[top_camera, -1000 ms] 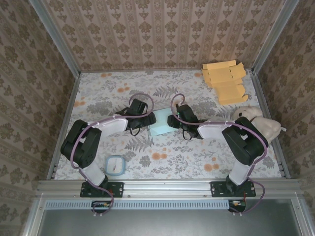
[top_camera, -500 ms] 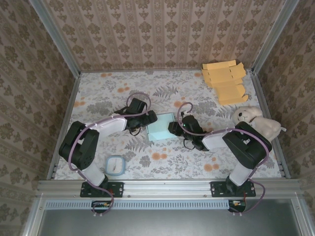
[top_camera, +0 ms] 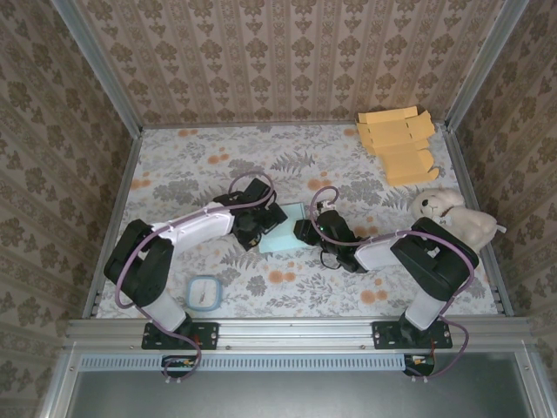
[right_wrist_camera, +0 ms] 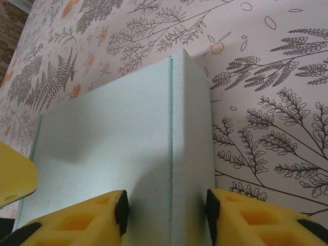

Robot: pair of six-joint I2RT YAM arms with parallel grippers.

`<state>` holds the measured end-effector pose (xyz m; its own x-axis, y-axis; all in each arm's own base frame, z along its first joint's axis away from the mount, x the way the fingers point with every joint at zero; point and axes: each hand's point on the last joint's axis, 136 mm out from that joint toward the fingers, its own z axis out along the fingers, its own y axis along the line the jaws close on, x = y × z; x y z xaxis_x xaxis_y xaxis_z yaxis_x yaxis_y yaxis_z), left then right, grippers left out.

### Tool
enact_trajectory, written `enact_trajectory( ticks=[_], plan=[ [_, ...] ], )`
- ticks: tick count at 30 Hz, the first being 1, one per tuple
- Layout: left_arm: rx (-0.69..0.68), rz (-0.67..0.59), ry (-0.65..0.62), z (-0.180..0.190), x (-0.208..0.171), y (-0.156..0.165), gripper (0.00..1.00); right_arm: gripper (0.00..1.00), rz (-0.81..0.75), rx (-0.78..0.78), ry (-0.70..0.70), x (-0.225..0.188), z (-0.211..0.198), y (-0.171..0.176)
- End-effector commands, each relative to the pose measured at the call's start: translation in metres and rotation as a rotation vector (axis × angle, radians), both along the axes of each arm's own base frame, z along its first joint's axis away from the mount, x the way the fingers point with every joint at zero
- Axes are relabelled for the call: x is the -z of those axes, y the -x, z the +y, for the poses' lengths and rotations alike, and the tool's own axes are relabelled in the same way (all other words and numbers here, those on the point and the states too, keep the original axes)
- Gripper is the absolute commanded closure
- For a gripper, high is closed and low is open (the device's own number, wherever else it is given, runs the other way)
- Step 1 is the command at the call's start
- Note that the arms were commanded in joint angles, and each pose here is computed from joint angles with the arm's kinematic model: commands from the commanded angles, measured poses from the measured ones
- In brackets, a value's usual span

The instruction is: Fold the paper box

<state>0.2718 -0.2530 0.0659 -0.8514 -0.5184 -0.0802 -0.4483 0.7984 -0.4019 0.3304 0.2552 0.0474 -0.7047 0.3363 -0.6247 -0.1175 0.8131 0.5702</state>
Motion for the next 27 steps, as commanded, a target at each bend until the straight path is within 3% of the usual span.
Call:
enact_trajectory(
  ticks=[1,18,27],
  plan=[
    [-0.070,0.027,-0.032,0.011,-0.004,0.005,0.00,0.53,0.030,0.018,0.027,0.013,-0.007,0.007],
    [-0.122,0.017,-0.077,0.019,0.003,0.015,0.00,0.53,0.017,0.025,0.032,0.011,-0.009,0.008],
    [-0.172,-0.038,0.034,0.004,0.000,-0.003,0.00,0.53,0.020,0.017,0.040,0.017,-0.009,0.010]
  ],
)
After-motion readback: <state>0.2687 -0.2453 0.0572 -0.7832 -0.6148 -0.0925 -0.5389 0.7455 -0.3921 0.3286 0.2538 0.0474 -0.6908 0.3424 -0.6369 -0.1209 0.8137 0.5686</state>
